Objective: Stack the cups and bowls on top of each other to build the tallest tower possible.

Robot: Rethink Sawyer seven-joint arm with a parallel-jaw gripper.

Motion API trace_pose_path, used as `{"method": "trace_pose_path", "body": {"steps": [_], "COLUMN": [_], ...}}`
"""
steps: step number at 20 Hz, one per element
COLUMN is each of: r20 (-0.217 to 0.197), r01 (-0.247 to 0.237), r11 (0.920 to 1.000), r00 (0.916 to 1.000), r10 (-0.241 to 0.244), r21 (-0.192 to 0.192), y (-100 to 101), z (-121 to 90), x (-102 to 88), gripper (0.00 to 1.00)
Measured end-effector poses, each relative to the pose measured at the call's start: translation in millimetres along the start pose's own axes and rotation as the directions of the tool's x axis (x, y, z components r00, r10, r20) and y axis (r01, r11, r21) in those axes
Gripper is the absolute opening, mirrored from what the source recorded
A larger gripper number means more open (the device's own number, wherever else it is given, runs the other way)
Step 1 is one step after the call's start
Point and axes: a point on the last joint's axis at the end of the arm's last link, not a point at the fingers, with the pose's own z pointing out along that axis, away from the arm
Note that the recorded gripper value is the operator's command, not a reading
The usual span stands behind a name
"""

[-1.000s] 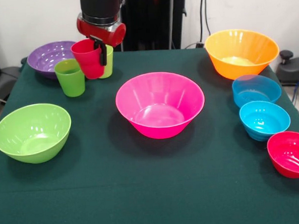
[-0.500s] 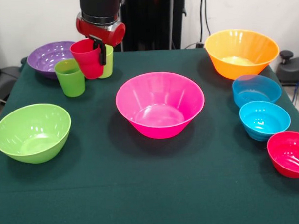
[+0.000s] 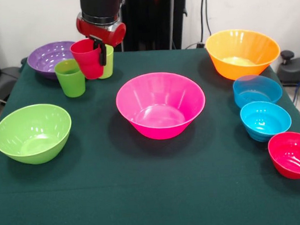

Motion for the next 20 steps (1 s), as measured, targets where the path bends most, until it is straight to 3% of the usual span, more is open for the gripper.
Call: {"method": "trace_pose_path", "body": {"steps": [15,16,20], "r20": [0.002,0.002,0.000], "r01": [0.009,0.007,-0.013], "r11": [0.9999,1.0000,0.9999], "r00": [1.0000,1.0000,0.9999], "r10": [-0.009,-0.007,0.013], "r21": [0.005,0.005,0.003], "y": [-5.5,-6.9,-22.5], "z": [1.4,1.6,4.4], "x": [0.0,-0.5,-5.5], "gripper": [0.00,1.00,1.00]}}
